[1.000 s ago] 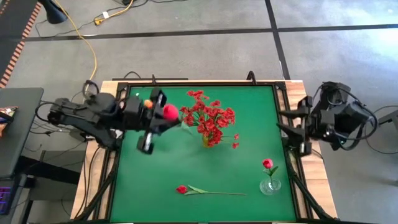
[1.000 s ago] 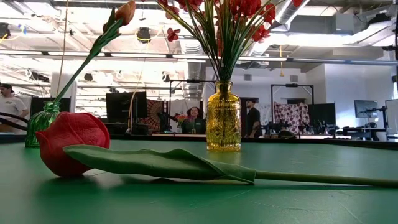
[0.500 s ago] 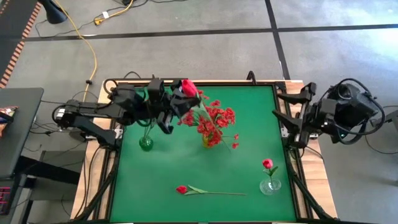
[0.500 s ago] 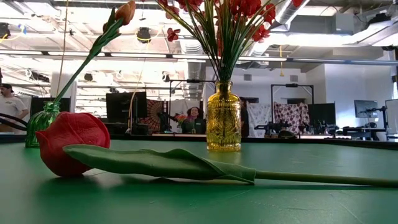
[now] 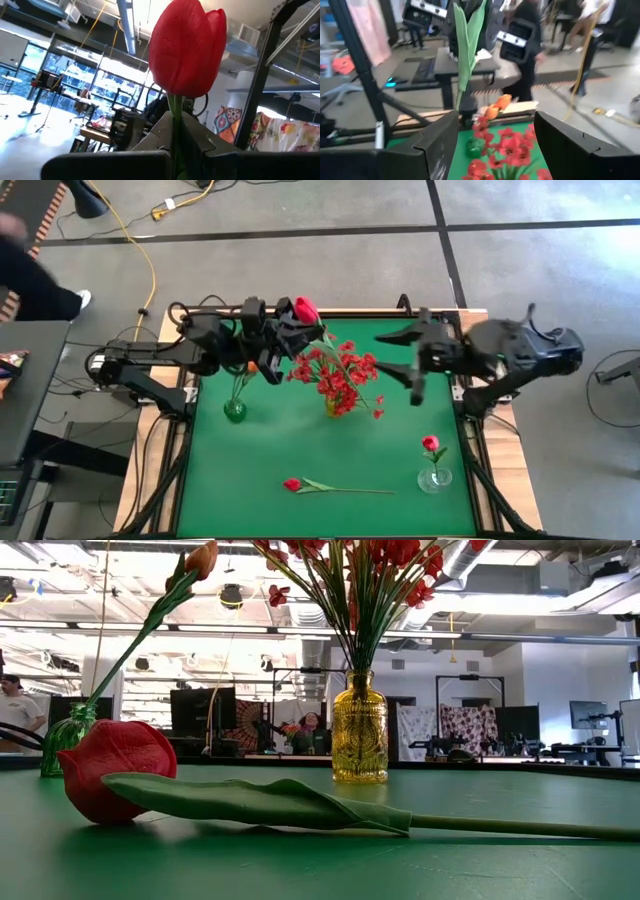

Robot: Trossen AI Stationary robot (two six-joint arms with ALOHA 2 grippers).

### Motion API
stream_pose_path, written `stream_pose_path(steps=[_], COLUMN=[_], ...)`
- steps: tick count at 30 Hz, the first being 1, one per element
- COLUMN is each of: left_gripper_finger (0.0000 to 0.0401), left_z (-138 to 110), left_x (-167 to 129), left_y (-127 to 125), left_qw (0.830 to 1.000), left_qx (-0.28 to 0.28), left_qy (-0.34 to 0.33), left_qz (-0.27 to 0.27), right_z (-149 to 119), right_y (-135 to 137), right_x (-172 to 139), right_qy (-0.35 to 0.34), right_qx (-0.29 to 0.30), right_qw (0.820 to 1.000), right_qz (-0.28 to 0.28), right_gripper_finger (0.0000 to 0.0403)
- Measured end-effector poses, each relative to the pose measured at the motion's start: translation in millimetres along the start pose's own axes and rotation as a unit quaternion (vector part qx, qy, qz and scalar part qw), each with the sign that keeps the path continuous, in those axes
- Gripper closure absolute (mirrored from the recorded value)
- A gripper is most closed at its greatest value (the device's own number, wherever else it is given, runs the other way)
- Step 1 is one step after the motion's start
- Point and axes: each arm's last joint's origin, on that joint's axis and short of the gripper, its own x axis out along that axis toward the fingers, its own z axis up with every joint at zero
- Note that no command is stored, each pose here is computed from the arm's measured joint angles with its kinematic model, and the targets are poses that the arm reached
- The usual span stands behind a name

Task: Sort flowers into vase by color
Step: Put the left red flower into the transparent vase

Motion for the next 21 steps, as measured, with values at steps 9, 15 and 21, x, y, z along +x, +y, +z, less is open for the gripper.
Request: stream_pose_path(steps=[9,15,21], left_gripper_finger=[0.0401,0.0401,0.0401], left_z=[-3,-3,-2], left_x=[0,0,0], left_y=[1,2,5], left_qw=[1.0,0.999,0.999], left_qx=[0.017,0.037,0.039], left_qy=[0.017,0.012,0.01], left_qz=[0.006,0.018,0.024], right_z=[-1,-8,-11], right_y=[-7,-9,-13], right_x=[43,61,70], right_qy=[0.054,0.075,0.079], right_qx=[0.039,0.05,0.055], right_qw=[0.993,0.99,0.991], right_qz=[0.097,0.109,0.098], right_gripper_finger=[0.0116,0.0116,0.0117])
